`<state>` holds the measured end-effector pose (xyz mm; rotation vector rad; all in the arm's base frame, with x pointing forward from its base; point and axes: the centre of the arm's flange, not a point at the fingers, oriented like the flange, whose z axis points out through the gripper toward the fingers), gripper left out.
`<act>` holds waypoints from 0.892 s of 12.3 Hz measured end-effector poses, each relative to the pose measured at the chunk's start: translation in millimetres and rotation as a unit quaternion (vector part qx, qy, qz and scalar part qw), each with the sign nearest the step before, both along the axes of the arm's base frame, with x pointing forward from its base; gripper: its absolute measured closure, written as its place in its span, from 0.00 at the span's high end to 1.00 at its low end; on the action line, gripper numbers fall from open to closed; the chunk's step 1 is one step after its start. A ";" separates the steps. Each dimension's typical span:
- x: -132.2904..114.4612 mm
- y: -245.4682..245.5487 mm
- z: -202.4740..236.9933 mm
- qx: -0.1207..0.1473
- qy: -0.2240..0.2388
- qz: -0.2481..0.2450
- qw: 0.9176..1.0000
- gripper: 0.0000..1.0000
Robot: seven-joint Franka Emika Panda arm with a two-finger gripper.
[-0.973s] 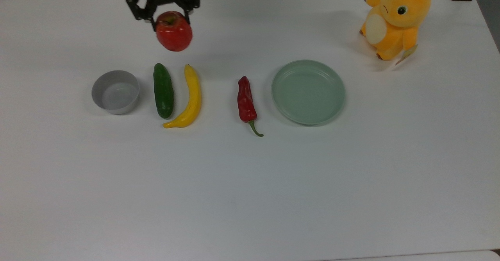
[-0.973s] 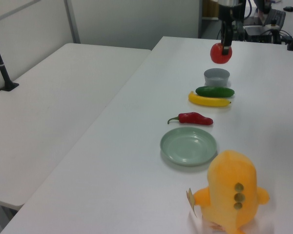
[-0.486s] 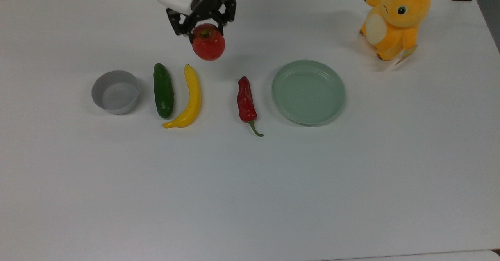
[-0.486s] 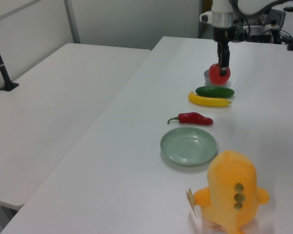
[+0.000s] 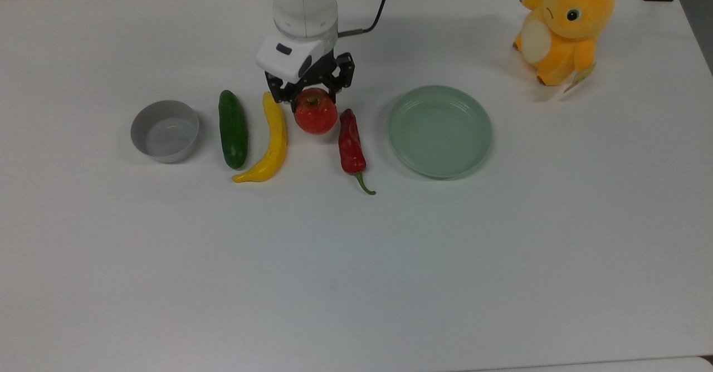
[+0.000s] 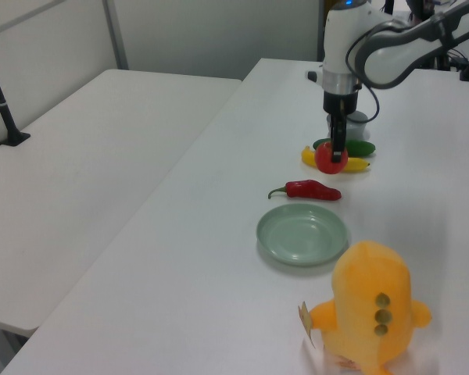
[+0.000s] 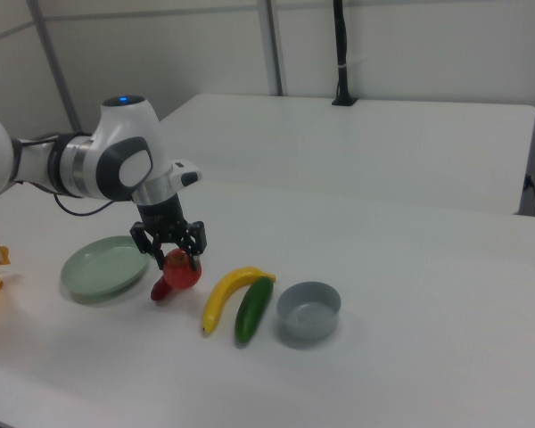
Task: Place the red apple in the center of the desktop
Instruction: 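Carry the apple over the banana and lower it beside the chili pepper, then open the gripper and raise it away from the apple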
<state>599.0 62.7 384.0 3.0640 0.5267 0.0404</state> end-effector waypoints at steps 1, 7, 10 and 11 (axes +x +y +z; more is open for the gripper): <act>3.4 0.6 -9.0 0.000 -0.007 0.000 1.000 0.70; 11.3 -1.8 -36.8 -0.001 -0.016 -0.002 1.000 0.70; 12.6 -7.0 -34.6 -0.001 -0.018 -0.010 1.000 0.88; 13.5 -8.5 -30.4 0.000 -0.022 -0.014 1.000 1.00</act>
